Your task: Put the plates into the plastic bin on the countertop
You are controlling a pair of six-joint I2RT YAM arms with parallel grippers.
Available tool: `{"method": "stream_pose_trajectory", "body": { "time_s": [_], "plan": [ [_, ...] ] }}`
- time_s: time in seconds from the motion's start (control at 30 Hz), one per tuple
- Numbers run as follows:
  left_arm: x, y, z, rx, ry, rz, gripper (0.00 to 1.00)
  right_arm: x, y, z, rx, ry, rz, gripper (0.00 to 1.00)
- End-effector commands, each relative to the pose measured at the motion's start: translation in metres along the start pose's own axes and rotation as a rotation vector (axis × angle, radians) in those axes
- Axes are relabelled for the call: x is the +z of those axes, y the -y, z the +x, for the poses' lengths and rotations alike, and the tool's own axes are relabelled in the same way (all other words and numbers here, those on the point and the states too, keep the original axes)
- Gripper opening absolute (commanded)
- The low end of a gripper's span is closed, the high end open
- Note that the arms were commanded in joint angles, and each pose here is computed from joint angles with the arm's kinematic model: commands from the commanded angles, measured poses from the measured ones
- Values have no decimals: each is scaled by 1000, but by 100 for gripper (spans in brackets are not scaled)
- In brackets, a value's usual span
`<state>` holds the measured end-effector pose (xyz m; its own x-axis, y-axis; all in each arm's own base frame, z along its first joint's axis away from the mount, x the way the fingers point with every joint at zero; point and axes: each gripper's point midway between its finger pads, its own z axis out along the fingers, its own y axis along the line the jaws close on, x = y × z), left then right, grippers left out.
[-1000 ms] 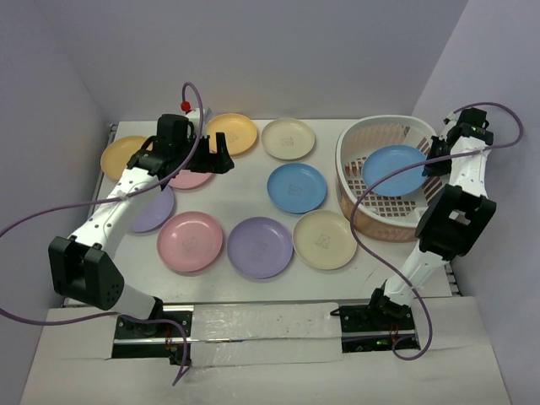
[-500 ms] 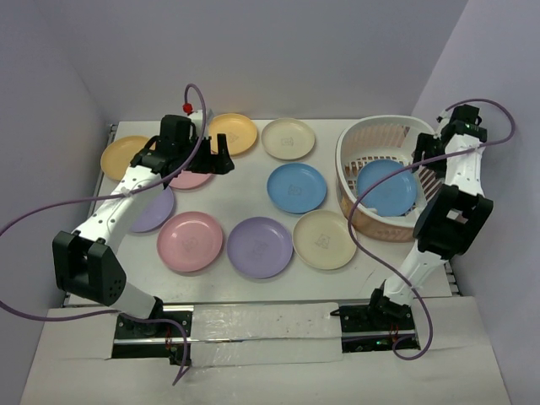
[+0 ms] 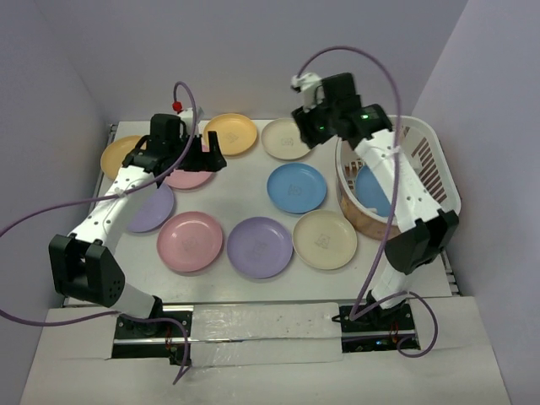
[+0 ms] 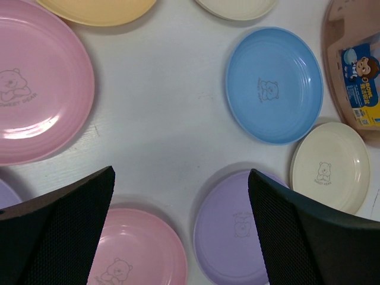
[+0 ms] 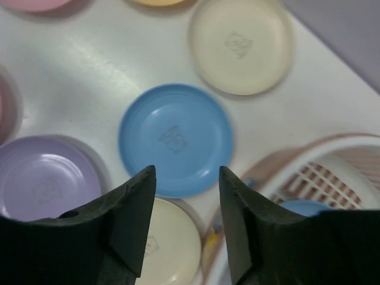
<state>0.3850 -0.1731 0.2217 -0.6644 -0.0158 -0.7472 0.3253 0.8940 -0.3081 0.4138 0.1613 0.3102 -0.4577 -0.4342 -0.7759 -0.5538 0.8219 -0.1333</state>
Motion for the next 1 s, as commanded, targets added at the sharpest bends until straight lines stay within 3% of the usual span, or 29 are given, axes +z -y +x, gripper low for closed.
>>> {"method": "stream_pose_trajectory", "body": {
  "time_s": [0.0,0.33,0.6,0.97],
  "plan": [
    [-25,-12,-31,-17,99,18,99,57,-41,30,-84,-149,-21,52],
    [-41,-48,-35,-64,122,-6,99,134,-114,99,-156,-360,-141,50],
    [-35,-62,-28,-95,104,-23,99,153,-155,134,-123,-451,-192,54],
    [-32,-71,-22,-108,93,-35,99,180,-169,159,-93,-516,-131,57]
  ]
}}
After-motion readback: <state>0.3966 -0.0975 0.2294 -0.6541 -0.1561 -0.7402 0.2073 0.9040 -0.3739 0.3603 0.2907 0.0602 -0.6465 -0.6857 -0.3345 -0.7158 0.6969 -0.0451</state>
